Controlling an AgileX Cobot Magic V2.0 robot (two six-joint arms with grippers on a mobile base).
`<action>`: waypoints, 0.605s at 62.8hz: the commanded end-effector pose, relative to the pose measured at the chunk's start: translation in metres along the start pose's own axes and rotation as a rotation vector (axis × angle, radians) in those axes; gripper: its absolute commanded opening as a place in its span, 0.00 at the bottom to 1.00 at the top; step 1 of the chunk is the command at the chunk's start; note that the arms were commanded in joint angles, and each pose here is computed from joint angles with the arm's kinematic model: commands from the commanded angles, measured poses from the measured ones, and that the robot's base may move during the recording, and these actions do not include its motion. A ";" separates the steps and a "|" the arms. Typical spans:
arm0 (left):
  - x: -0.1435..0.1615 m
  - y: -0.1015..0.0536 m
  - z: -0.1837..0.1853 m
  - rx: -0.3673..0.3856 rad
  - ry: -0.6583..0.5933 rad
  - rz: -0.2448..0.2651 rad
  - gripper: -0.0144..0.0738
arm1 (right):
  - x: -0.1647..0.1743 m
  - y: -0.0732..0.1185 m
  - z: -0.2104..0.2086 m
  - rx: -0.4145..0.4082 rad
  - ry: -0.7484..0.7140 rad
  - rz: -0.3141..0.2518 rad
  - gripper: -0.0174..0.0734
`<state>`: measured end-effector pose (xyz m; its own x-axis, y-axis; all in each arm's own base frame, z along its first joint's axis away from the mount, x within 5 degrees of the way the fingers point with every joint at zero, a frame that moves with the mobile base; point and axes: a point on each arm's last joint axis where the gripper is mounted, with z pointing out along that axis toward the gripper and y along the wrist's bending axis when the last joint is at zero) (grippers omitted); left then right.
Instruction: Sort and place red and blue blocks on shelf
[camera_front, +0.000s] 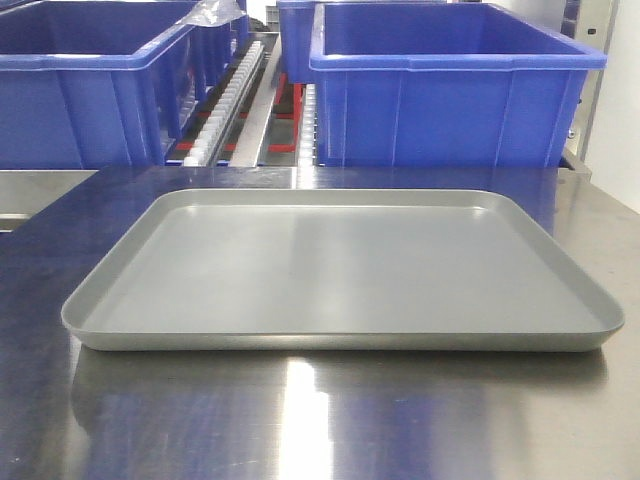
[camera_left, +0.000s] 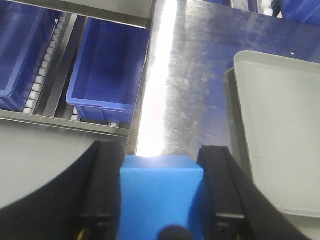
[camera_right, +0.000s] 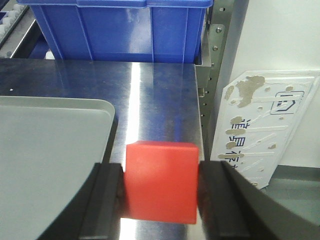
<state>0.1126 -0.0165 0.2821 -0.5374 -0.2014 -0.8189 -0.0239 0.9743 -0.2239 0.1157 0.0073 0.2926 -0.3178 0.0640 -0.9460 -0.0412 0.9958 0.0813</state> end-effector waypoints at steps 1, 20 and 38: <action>-0.015 -0.005 -0.005 0.036 -0.098 0.001 0.30 | -0.017 0.000 -0.004 0.005 -0.116 -0.012 0.25; -0.015 -0.005 -0.005 0.036 -0.098 0.001 0.30 | -0.017 0.000 -0.004 0.005 -0.116 -0.012 0.25; -0.015 -0.005 -0.005 0.036 -0.098 0.001 0.30 | -0.017 0.000 -0.004 0.005 -0.116 -0.012 0.25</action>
<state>0.1126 -0.0165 0.2821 -0.5374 -0.2014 -0.8189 -0.0239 0.9743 -0.2239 0.1157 0.0073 0.2926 -0.3178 0.0640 -0.9460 -0.0412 0.9958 0.0813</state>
